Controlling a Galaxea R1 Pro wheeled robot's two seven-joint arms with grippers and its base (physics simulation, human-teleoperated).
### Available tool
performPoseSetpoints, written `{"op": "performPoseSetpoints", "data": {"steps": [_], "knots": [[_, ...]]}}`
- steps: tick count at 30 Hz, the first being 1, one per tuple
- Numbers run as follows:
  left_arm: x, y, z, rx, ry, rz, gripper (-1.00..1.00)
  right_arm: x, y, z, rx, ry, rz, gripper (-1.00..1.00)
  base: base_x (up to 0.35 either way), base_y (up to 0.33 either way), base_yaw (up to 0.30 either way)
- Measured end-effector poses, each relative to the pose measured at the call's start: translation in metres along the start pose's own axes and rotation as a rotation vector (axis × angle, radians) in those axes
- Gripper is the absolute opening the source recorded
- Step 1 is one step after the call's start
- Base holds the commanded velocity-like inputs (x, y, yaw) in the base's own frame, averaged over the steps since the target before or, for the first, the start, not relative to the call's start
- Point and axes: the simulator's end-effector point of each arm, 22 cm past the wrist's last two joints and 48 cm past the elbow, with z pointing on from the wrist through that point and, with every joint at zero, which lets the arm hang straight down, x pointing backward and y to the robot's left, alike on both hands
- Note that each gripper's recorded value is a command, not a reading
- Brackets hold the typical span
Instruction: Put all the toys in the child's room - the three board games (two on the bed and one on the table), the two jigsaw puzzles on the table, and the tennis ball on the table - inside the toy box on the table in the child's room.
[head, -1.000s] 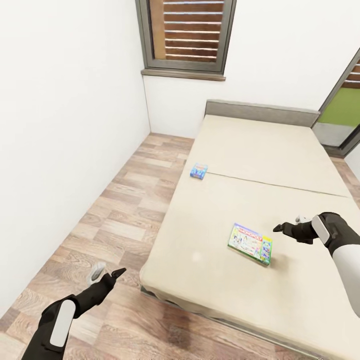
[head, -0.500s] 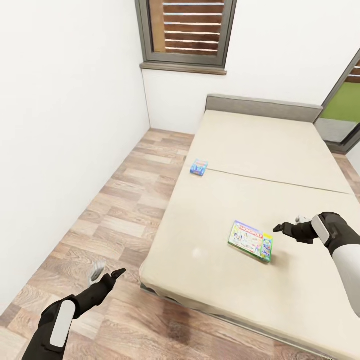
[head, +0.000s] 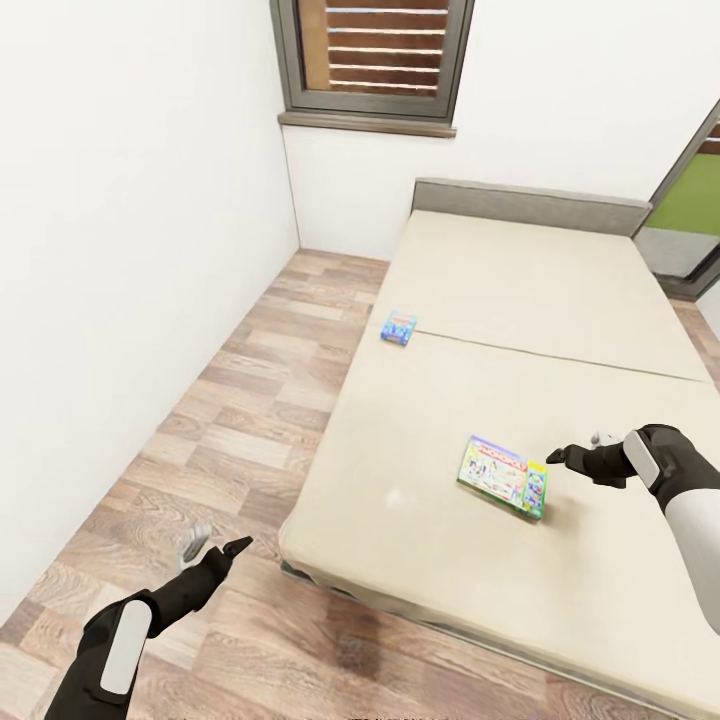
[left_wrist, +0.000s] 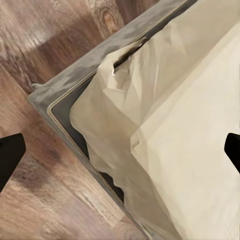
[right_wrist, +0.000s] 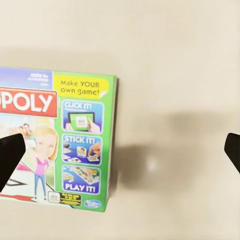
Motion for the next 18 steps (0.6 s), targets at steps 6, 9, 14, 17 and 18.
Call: {"op": "performPoseSetpoints", "data": {"steps": [6,9,14,17,18], "knots": [[0.003,0.005,0.002,-0.011,0.007,-0.002,1.0,0.003,-0.001,0.005,0.004,0.009,0.0,1.0,0.0,0.0,0.0],[0.004,0.007,0.003,-0.016,0.01,-0.004,1.0,0.005,-0.002,0.008,0.006,0.013,0.0,1.0,0.0,0.0,0.0],[0.006,0.011,0.005,-0.023,0.016,-0.006,1.0,0.008,-0.003,0.012,0.01,0.021,0.0,1.0,0.0,0.0,0.0],[0.008,0.013,0.006,-0.027,0.019,-0.007,1.0,0.009,-0.004,0.015,0.011,0.026,0.0,1.0,0.0,0.0,0.0],[0.008,0.014,0.006,-0.029,0.02,-0.007,1.0,0.01,-0.004,0.016,0.012,0.027,0.0,1.0,0.0,0.0,0.0]]}}
